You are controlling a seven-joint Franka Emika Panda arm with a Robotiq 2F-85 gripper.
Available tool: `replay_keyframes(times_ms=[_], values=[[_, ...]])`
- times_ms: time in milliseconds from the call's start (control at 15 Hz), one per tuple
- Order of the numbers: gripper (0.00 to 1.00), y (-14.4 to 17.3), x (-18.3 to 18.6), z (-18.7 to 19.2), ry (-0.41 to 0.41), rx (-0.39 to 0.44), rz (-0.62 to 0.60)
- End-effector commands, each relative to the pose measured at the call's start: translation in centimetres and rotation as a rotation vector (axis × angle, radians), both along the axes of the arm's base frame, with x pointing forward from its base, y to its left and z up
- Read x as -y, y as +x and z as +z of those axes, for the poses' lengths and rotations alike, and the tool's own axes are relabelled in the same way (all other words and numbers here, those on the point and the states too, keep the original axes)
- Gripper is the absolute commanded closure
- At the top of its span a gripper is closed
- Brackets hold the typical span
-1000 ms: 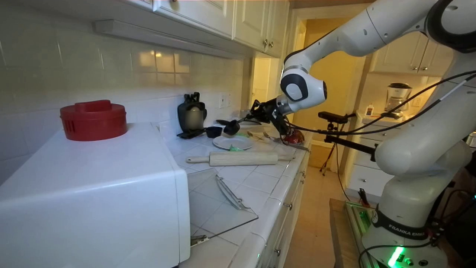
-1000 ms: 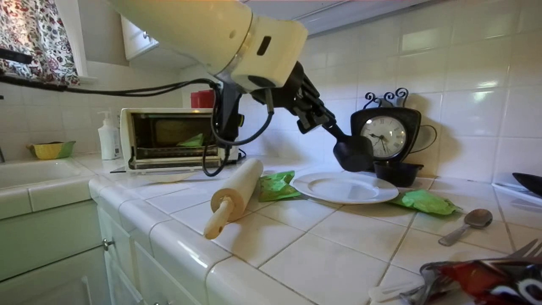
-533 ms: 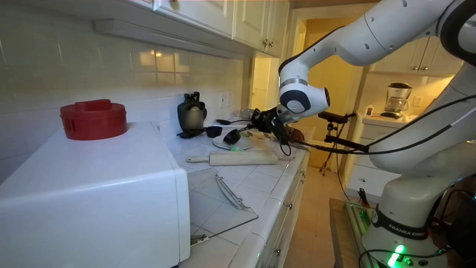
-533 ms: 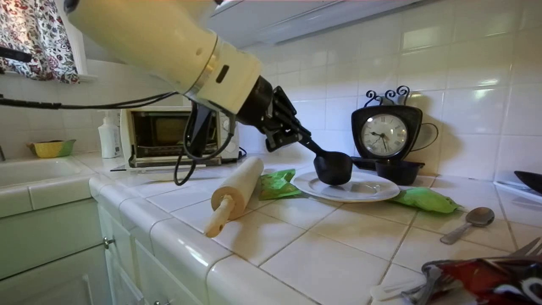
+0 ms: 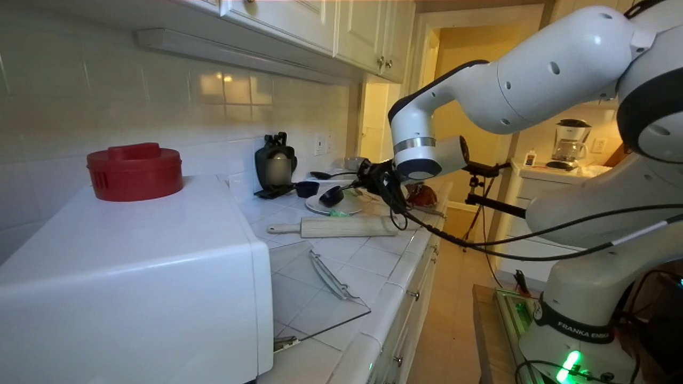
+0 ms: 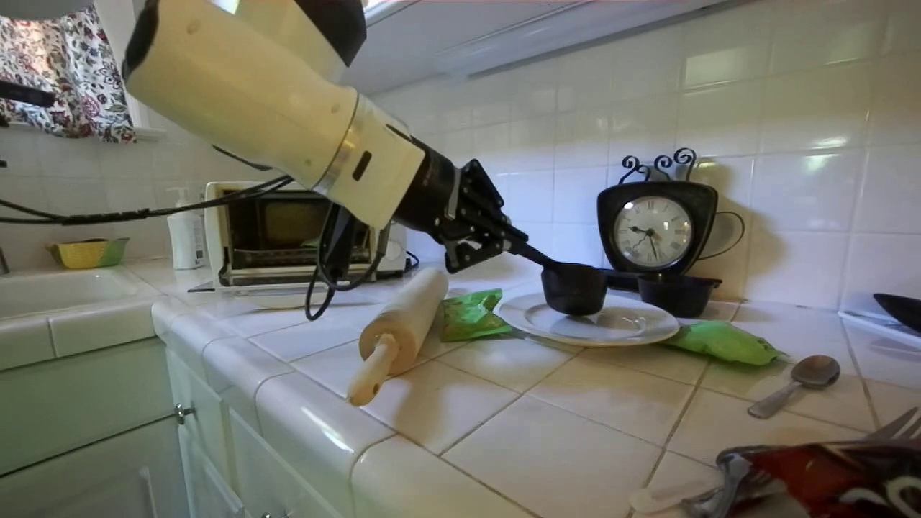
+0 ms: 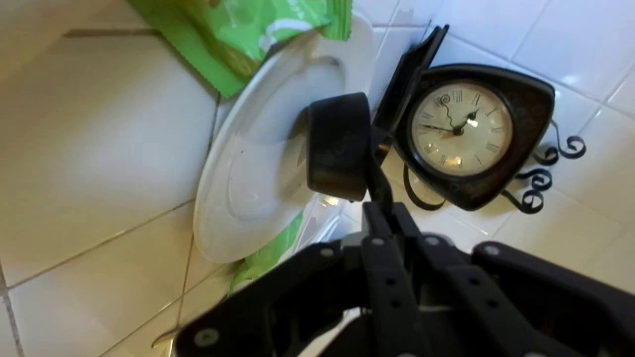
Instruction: Put the black pot on the white plate
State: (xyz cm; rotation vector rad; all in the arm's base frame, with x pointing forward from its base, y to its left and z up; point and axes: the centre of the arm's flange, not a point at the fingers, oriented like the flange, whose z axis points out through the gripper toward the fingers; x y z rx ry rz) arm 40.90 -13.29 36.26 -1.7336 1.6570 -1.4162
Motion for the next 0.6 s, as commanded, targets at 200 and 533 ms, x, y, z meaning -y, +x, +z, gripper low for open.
replay_keyframes(times_ms=[200, 533], values=[[0.98, -2.1, -1.2, -3.4, -0.033, 0.06, -0.159], [0.98, -1.4, -0.9, -5.3, -0.02, 0.074, -0.121]])
